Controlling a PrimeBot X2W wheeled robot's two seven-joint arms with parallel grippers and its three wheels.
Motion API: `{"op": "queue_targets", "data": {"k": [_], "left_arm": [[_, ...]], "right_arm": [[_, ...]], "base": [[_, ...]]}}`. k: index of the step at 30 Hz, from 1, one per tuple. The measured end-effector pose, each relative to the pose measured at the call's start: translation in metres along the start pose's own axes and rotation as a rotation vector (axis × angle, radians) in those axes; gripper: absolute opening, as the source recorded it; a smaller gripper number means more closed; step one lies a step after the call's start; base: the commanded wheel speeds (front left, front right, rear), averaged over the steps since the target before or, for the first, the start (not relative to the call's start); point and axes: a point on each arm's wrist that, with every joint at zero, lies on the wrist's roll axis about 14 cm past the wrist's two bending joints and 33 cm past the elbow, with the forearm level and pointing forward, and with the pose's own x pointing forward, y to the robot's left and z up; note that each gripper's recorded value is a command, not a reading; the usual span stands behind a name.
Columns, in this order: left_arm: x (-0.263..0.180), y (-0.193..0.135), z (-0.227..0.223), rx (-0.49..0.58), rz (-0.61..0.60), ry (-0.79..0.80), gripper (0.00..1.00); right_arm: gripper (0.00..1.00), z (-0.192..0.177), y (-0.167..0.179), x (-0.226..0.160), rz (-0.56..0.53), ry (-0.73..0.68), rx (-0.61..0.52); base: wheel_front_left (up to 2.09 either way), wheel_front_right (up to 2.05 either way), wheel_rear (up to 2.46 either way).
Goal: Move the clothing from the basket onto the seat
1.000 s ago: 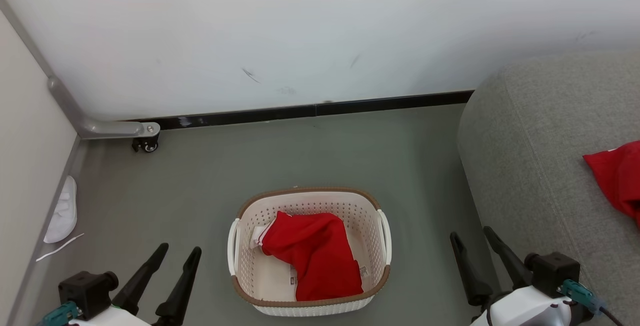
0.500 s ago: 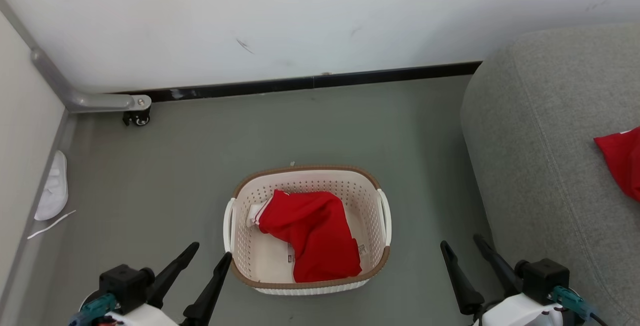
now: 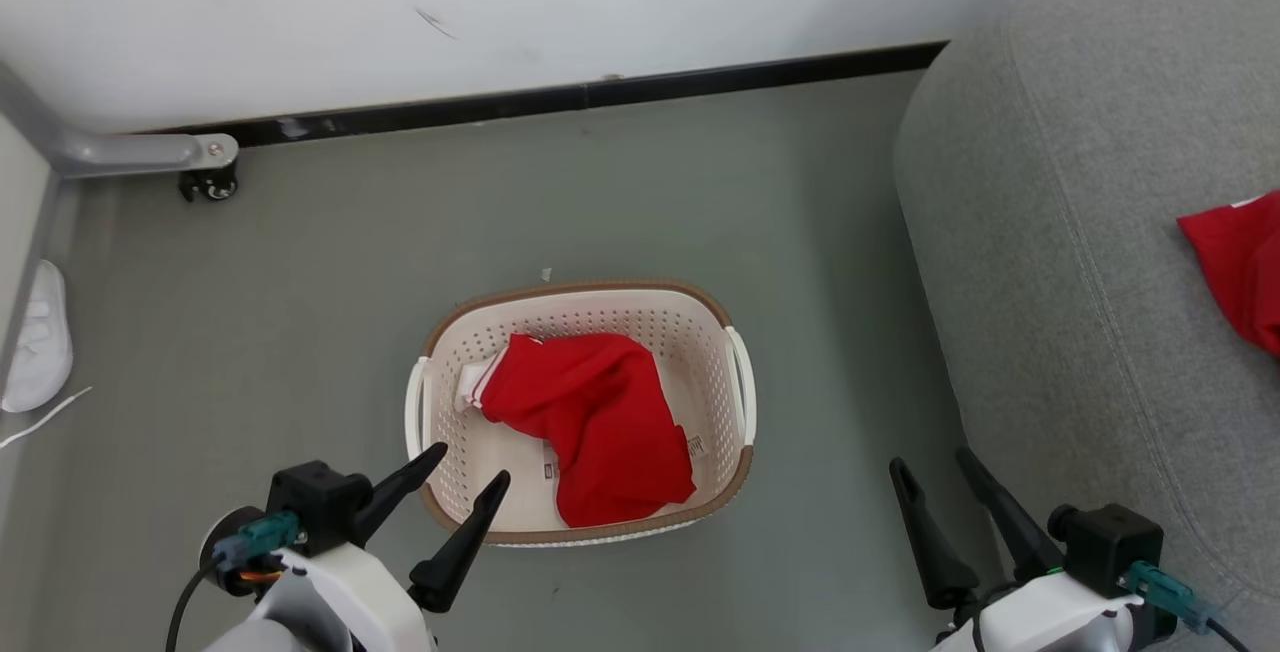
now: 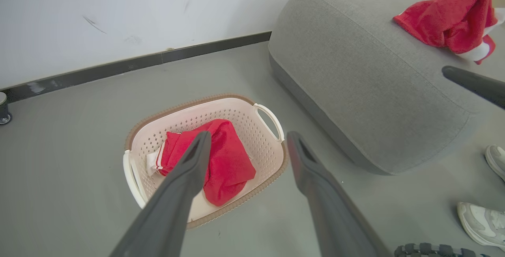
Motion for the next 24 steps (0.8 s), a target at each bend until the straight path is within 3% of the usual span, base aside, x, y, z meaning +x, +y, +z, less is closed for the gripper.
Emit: {"op": "queue_targets", "data": {"k": [24], "left_arm": [[0.077,0.047,-0.048,0.164,-0.025,0.289,1.00]], "right_arm": [[1.00,-0.012,-0.039,-0.005,-0.143,0.036,0.061]], "base": [[0.00,0.00,0.00]]}}
